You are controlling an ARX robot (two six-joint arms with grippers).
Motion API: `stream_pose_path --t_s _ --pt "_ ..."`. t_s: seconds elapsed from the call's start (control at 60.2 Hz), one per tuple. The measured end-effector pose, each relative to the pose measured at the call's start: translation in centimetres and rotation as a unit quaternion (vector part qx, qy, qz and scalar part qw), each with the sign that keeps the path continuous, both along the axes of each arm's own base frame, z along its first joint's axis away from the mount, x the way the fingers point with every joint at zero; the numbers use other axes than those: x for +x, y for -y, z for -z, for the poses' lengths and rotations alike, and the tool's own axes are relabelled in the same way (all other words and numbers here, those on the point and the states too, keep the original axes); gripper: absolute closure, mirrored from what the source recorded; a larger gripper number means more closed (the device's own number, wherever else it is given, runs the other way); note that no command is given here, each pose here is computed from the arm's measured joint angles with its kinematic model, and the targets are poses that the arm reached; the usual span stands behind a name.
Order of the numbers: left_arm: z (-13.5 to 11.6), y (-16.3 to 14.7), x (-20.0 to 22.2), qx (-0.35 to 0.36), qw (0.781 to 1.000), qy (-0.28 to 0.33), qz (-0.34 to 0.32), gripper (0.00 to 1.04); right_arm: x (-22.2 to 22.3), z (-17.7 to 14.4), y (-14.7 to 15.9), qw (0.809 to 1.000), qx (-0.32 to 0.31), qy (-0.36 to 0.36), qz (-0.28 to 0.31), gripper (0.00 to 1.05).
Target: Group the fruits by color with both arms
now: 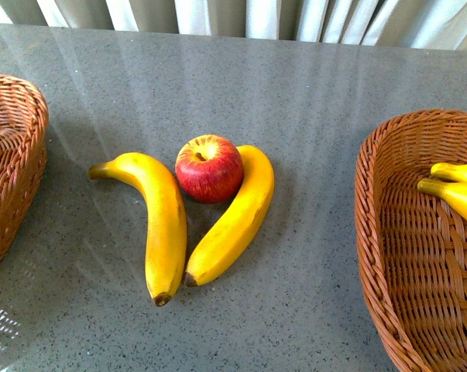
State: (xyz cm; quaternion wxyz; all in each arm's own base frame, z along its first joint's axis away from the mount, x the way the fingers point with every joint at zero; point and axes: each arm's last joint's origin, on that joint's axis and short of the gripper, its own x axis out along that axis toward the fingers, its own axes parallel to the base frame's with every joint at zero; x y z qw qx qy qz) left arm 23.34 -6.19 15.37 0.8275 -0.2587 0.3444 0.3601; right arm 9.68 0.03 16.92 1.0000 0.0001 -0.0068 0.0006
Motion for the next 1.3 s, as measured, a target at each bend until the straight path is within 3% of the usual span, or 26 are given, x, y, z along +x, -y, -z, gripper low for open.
stream_pose_path --t_s 0.233,0.648,0.831,1.146,1.296 --pt "2.0 -2.6 -0.8 -0.008 0.999 -0.019 -0.034 0.34 0.0 0.0 0.0 1.000 0.000 0.000 0.000 0.09" --pt "3.1 -3.6 -1.1 -0.005 0.999 -0.025 -0.034 0.33 0.0 0.0 0.0 1.000 0.000 0.000 0.000 0.09" --pt "3.1 -3.6 -1.1 -0.004 0.999 -0.025 -0.031 0.08 0.0 0.0 0.0 1.000 0.000 0.000 0.000 0.09" --pt "2.3 -4.1 -1.7 -0.004 1.000 -0.014 -0.028 0.09 0.0 0.0 0.0 1.000 0.000 0.000 0.000 0.09" --pt "1.0 -2.9 -1.3 0.016 0.999 0.017 0.041 0.09 0.0 0.0 0.0 1.000 0.000 0.000 0.000 0.09"
